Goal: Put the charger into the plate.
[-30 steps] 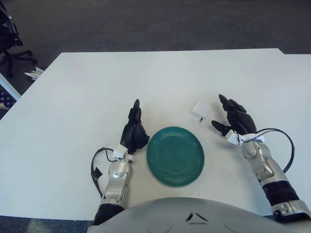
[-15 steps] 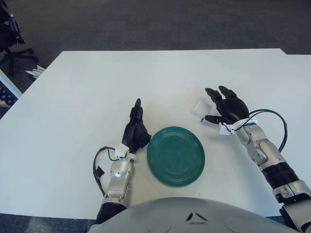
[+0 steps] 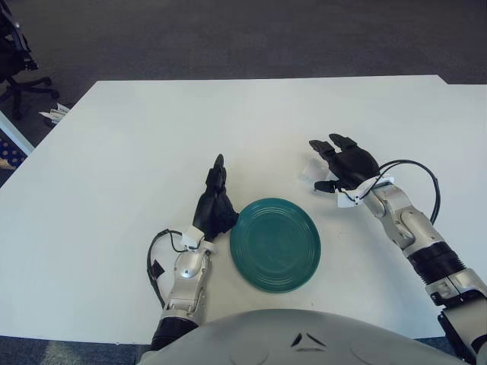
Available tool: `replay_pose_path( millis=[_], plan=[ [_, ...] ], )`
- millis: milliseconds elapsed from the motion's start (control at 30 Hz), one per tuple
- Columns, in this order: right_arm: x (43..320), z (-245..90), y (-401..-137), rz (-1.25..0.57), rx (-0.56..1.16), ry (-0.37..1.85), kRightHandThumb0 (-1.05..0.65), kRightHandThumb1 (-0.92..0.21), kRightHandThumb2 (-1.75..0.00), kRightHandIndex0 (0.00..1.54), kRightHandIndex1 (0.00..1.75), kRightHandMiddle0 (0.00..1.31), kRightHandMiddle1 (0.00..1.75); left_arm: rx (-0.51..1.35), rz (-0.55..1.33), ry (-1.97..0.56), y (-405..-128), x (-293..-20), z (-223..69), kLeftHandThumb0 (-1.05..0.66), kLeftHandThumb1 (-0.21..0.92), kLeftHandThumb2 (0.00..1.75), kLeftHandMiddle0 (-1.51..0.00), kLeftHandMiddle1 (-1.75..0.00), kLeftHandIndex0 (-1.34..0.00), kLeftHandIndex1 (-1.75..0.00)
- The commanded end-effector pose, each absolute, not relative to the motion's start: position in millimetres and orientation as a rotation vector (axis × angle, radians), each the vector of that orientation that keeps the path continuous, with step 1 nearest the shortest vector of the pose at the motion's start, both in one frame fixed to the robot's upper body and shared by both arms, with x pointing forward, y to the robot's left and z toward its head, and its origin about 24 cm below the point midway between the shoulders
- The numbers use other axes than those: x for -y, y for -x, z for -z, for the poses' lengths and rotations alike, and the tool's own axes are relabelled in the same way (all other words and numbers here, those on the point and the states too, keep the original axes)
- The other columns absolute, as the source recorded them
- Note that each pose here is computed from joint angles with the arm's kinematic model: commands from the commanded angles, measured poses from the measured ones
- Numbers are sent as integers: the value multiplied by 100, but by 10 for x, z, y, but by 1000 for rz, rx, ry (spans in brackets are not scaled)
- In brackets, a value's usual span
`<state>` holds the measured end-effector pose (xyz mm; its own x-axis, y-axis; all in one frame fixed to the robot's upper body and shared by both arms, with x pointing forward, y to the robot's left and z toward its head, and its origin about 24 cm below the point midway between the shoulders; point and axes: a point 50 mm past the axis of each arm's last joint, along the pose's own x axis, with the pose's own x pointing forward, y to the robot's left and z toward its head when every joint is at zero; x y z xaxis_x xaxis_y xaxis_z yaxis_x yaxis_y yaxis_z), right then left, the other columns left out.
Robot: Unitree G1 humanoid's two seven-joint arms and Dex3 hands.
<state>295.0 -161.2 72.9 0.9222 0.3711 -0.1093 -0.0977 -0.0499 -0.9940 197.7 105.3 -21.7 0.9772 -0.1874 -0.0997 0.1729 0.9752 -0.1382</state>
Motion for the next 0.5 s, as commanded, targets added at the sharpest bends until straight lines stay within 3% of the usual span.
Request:
replay_pose_path(
  millis=[0,467],
  plan=[
    [1581,-885,-2944,-383,256,1590,-98,-92,-79,0,0,0,18,-264,177,162,-1788,-1045,477,-105,92,115,0,0,0,0],
    [1527,-911,-2924,-437,272,1595,-100,-92,-78,0,0,0,18,-271,154,168,-1817,-1031,494,-105,92,116,0,0,-1,0]
  ],
)
